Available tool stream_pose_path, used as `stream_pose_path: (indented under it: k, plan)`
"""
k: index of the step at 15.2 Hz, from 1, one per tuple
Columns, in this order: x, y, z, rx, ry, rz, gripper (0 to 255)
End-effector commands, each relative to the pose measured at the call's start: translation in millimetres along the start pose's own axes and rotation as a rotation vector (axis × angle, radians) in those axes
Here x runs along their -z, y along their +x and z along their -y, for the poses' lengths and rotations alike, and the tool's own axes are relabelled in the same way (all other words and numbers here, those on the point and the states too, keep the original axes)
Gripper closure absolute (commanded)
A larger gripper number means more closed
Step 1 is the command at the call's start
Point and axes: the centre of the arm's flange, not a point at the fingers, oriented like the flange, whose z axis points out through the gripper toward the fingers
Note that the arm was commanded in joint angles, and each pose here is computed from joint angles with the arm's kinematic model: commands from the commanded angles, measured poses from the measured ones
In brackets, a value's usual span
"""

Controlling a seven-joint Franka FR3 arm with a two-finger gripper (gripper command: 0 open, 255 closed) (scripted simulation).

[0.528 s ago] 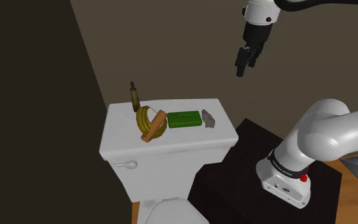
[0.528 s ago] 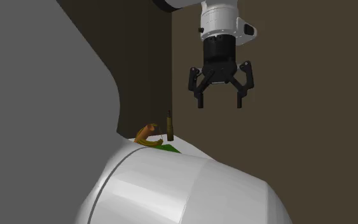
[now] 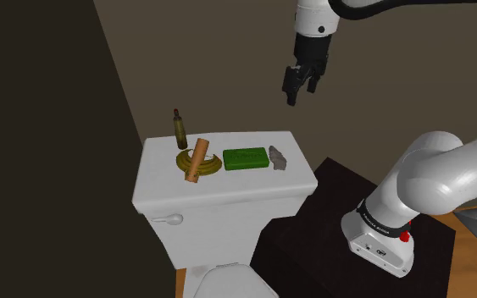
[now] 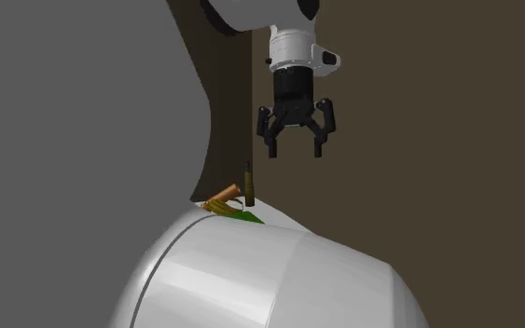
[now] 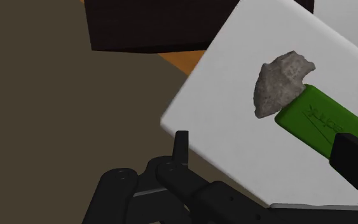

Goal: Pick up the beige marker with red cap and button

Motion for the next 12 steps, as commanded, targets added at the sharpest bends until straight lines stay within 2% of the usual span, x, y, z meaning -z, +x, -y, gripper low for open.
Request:
stream_pose_path:
  k: [1, 12]
  plan:
    - [2.3, 14.5, 25.1, -0.024, -0.002, -0.002, 0]
    - [5.3, 101.4, 143.7, -0.148, -0.023, -0.010, 0]
